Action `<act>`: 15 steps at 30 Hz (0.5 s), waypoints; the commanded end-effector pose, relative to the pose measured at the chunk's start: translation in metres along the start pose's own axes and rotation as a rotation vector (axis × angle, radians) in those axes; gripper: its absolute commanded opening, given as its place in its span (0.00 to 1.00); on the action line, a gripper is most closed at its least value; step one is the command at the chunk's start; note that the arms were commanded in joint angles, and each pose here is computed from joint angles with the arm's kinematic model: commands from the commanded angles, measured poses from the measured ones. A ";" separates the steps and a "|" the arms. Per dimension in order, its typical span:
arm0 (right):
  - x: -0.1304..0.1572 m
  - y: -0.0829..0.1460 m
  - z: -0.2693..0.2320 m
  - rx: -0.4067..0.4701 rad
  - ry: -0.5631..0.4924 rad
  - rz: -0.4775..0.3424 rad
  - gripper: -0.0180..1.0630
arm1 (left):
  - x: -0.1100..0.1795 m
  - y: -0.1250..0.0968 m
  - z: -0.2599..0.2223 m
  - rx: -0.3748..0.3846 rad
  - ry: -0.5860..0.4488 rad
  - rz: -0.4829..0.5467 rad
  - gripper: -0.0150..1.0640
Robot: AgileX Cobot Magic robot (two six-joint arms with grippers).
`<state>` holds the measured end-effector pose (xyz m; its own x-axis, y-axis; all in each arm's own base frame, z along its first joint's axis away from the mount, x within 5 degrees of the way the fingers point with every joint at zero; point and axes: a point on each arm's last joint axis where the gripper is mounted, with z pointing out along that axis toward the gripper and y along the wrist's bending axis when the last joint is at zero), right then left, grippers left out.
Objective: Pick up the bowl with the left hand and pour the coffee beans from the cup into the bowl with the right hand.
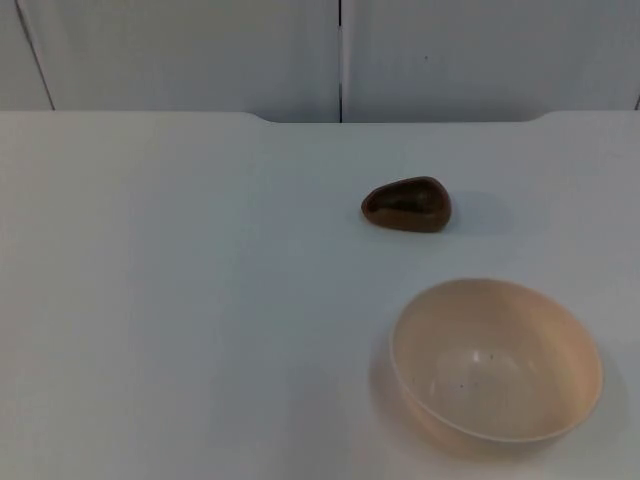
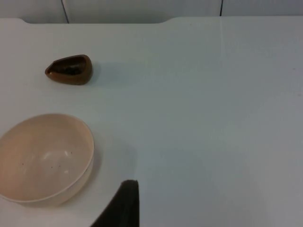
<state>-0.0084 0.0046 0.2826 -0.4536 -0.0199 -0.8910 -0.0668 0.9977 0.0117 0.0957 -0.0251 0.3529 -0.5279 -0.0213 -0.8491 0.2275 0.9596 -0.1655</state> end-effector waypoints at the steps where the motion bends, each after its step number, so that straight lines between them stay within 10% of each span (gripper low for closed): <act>1: 0.002 0.000 0.002 0.005 0.004 0.006 0.99 | -0.005 -0.004 0.002 0.049 -0.013 -0.004 0.94; 15: 0.002 0.000 0.002 0.005 0.004 0.006 0.99 | -0.013 -0.009 0.044 0.225 0.127 -0.028 0.91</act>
<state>-0.0084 0.0046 0.2826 -0.4536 -0.0199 -0.8910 -0.0668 0.9977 0.0117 0.1353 -0.0431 0.3412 -0.6345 0.0029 -0.7729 0.3609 0.8854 -0.2929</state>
